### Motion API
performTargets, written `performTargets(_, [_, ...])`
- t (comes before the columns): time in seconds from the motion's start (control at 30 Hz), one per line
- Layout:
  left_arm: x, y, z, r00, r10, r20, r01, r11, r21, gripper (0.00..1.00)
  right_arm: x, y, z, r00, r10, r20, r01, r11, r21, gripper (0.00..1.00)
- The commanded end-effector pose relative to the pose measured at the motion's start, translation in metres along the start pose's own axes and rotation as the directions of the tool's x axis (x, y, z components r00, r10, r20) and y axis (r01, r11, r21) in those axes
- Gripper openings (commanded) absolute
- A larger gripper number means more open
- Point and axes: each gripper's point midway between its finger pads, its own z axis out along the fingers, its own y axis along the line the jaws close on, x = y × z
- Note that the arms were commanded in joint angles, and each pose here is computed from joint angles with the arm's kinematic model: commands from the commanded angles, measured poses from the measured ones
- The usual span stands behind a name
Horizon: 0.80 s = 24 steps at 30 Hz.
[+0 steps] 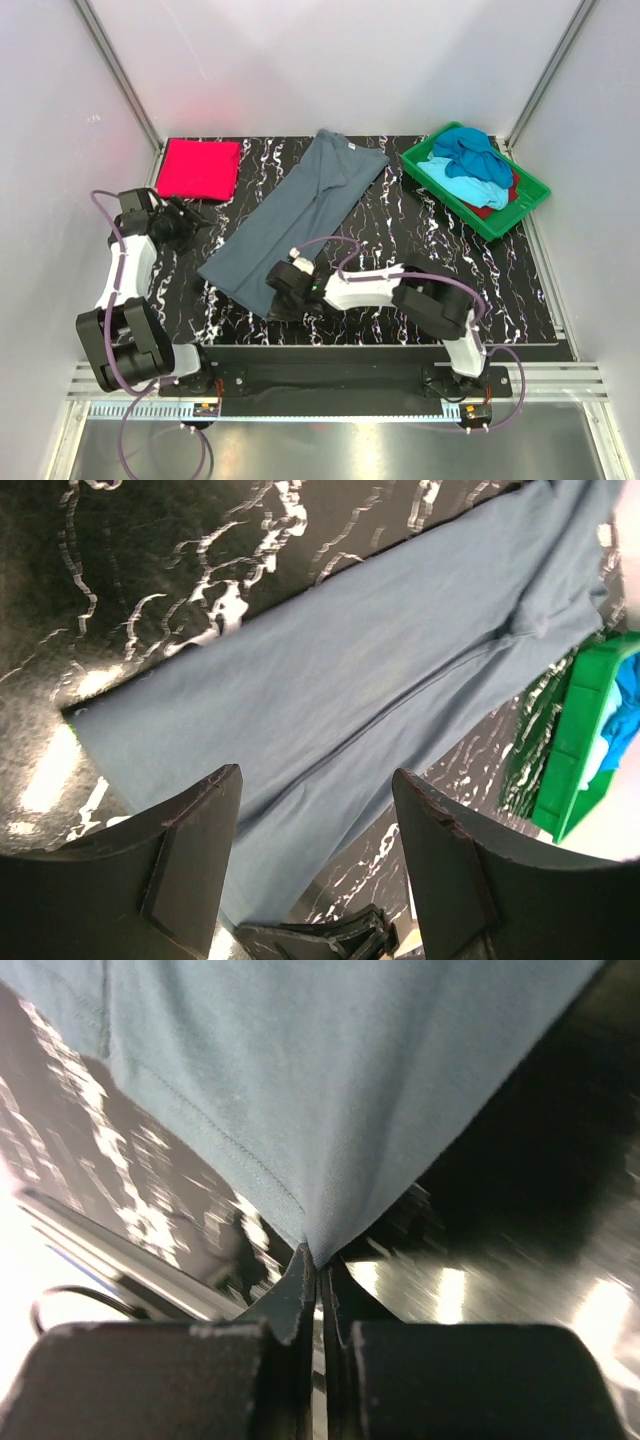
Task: Fold and stack the t-shirts
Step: Fold the tshirt
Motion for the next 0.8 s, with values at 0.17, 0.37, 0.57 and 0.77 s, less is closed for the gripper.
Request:
performTargets(0.17, [0.071, -0.048, 0.001, 0.969, 0.202, -0.142, -0.176, 0.968, 0.177, 0.68, 0.031, -0.122, -0.088, 0.978, -0.146, -0.151, 0.185, 0.937, 0.296, 0.00])
performTargets(0.37, [0.126, -0.047, 0.011, 0.922, 0.299, -0.246, -0.261, 0.949, 0.177, 0.67, 0.051, -0.201, -0.149, 0.976, -0.076, -0.204, 0.161, 0.883, 0.442, 0.00])
performTargets(0.57, [0.165, -0.048, 0.015, 0.872, 0.386, -0.300, -0.347, 0.921, 0.177, 0.66, 0.044, -0.218, -0.191, 0.990, -0.062, -0.130, 0.114, 0.889, 0.444, 0.06])
performTargets(0.77, [0.201, -0.040, 0.013, 0.781, 0.512, -0.359, -0.461, 0.859, 0.221, 0.60, 0.036, -0.207, -0.217, 0.992, -0.079, -0.100, 0.113, 0.909, 0.402, 0.35])
